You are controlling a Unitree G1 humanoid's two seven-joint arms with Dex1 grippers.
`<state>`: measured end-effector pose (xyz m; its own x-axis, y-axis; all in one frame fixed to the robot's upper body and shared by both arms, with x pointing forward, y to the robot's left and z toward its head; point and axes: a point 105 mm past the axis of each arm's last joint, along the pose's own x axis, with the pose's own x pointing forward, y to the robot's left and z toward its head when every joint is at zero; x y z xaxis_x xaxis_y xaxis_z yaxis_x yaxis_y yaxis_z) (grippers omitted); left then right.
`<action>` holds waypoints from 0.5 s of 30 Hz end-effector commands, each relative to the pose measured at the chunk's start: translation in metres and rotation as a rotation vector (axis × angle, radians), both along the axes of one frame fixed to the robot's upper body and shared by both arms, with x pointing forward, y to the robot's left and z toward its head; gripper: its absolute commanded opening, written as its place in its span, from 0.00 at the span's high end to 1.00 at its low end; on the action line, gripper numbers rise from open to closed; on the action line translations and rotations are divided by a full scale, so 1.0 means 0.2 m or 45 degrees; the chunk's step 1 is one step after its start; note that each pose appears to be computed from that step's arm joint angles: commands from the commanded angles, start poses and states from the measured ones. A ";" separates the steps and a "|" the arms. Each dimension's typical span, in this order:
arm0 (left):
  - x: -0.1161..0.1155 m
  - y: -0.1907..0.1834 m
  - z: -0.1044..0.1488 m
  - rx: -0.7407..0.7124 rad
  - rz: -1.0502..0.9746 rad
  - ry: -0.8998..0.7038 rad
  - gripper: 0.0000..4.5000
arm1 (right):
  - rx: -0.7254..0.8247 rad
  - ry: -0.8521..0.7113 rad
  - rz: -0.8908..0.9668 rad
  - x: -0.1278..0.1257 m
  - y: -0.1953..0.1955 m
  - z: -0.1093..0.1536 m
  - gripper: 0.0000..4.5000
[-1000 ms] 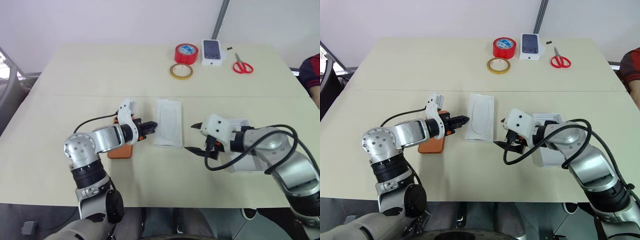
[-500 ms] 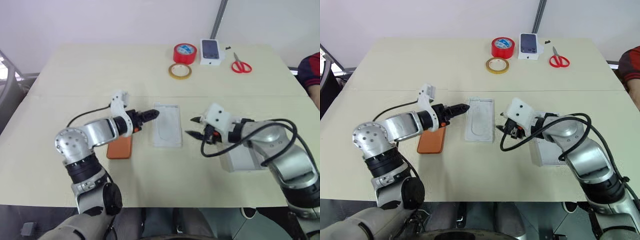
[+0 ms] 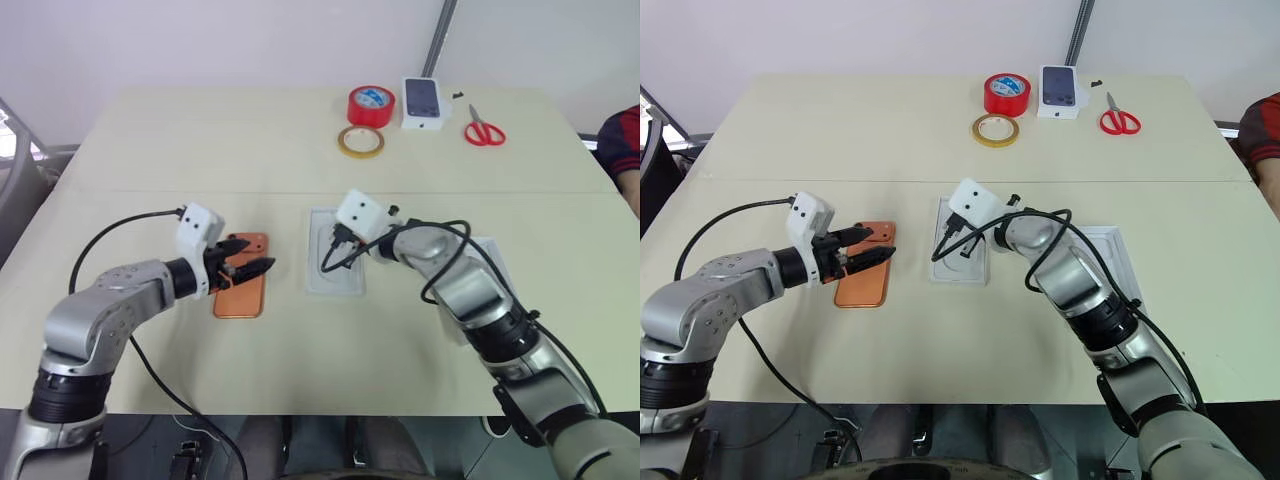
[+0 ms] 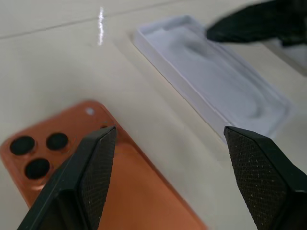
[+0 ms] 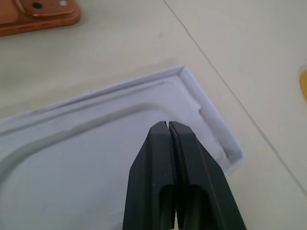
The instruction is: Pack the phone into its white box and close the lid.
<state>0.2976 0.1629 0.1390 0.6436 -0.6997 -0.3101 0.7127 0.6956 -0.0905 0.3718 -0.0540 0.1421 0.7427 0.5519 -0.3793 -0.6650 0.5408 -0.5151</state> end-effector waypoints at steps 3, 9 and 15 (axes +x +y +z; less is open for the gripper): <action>-0.05 0.01 0.04 0.001 -0.105 -0.052 0.17 | -0.057 -0.073 -0.034 0.09 0.05 -0.01 0.98; -0.07 0.02 0.02 0.023 -0.082 -0.051 0.17 | -0.122 -0.121 -0.071 0.15 0.03 -0.04 0.98; -0.07 -0.01 0.01 -0.019 -0.064 -0.041 0.17 | -0.149 -0.192 -0.057 0.15 0.03 -0.03 0.98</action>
